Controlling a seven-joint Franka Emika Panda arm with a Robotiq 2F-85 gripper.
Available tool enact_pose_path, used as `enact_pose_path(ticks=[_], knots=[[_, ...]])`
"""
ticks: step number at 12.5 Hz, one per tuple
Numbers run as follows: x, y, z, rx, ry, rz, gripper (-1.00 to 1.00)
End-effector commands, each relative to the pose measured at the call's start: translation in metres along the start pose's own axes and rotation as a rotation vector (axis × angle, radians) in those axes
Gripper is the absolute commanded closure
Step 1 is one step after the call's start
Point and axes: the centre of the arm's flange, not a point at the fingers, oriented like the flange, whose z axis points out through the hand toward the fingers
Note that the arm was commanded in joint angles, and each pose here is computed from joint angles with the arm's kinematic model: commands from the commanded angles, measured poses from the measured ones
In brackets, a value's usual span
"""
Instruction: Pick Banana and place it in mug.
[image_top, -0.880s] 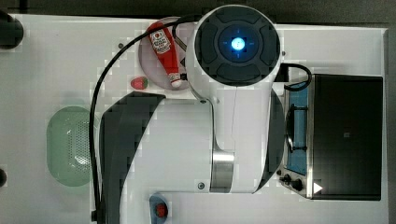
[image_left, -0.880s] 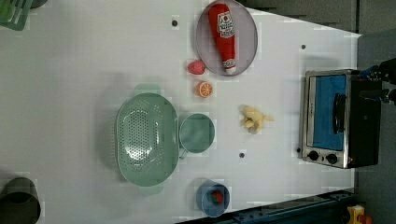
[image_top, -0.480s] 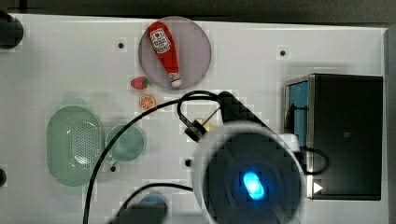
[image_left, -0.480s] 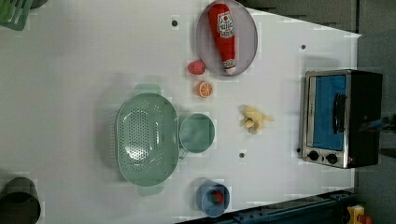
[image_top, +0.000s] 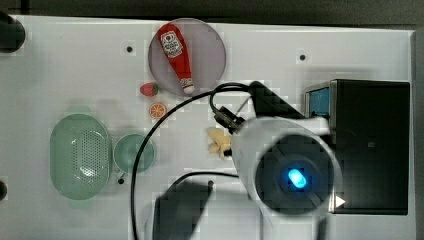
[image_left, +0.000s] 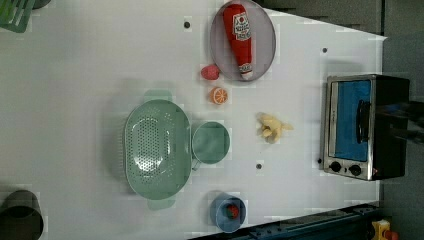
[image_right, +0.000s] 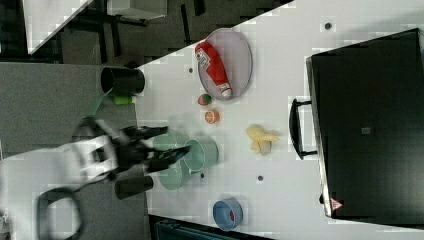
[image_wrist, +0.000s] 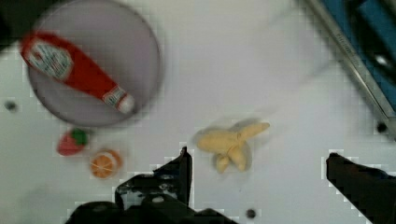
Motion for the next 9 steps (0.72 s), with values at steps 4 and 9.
enact_pose_path(ticks=[4, 9], knots=[[-0.038, -0.007, 0.195, -0.035, -0.197, -0.755, -1.0], [-0.041, -0.009, 0.292, -0.01, -0.164, -1.032, -1.0]])
